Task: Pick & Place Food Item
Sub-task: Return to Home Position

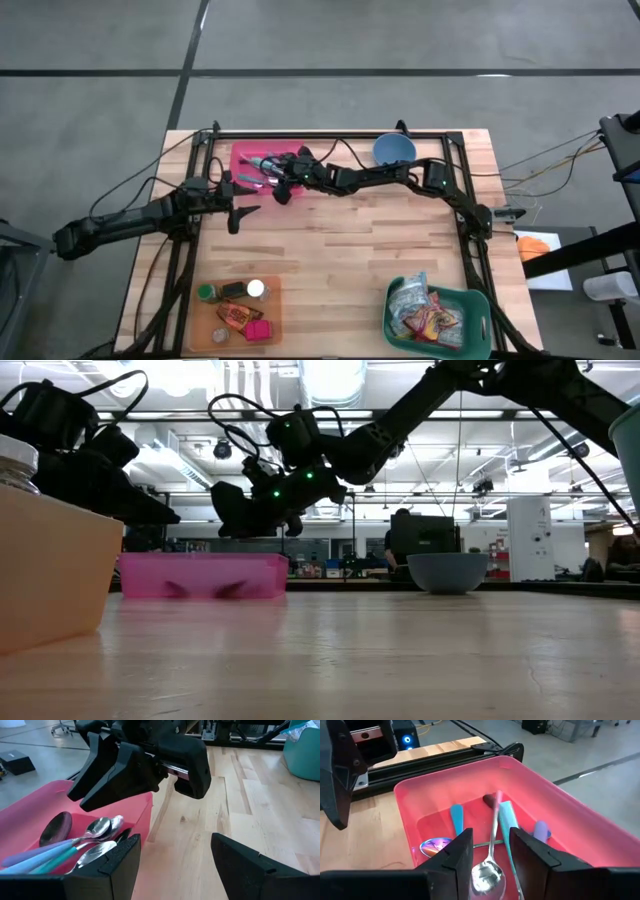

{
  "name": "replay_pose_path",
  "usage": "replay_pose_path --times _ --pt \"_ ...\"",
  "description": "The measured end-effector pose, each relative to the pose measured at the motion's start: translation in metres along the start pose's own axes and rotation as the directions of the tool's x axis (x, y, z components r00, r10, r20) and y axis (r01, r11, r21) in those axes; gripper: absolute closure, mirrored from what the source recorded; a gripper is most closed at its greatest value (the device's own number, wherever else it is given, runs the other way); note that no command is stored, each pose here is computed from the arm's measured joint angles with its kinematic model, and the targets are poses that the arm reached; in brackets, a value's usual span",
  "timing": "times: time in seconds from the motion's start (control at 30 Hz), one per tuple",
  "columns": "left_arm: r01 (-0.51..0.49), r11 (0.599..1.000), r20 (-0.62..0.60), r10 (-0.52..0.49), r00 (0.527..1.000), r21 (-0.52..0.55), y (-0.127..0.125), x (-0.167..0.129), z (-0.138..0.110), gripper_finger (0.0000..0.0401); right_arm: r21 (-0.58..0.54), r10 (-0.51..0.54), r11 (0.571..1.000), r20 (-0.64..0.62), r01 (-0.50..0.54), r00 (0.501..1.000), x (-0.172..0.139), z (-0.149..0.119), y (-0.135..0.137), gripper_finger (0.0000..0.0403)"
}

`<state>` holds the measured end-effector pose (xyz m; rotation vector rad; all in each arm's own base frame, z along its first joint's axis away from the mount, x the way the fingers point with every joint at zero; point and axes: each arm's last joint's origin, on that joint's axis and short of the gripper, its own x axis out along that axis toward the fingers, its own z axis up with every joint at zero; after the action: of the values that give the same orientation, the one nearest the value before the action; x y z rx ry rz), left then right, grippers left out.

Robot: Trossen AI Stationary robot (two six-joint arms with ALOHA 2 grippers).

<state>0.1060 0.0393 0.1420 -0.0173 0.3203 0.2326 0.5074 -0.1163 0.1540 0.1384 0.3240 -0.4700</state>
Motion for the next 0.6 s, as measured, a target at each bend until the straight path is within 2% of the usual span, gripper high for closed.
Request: replay_pose_path --times 0.33,0.6 --pt "0.0 1.0 0.0 0.0 1.0 0.0 0.0 0.0 0.0 0.0158 -0.051 0.024 0.998 0.053 -0.021 0.998 -0.007 0.011 0.008 0.0278" --pt "0.001 1.0 0.0 -0.001 1.0 0.0 0.0 0.0 0.0 0.0158 -0.092 0.048 0.995 0.073 -0.041 0.996 -0.026 0.019 0.016 0.0278"
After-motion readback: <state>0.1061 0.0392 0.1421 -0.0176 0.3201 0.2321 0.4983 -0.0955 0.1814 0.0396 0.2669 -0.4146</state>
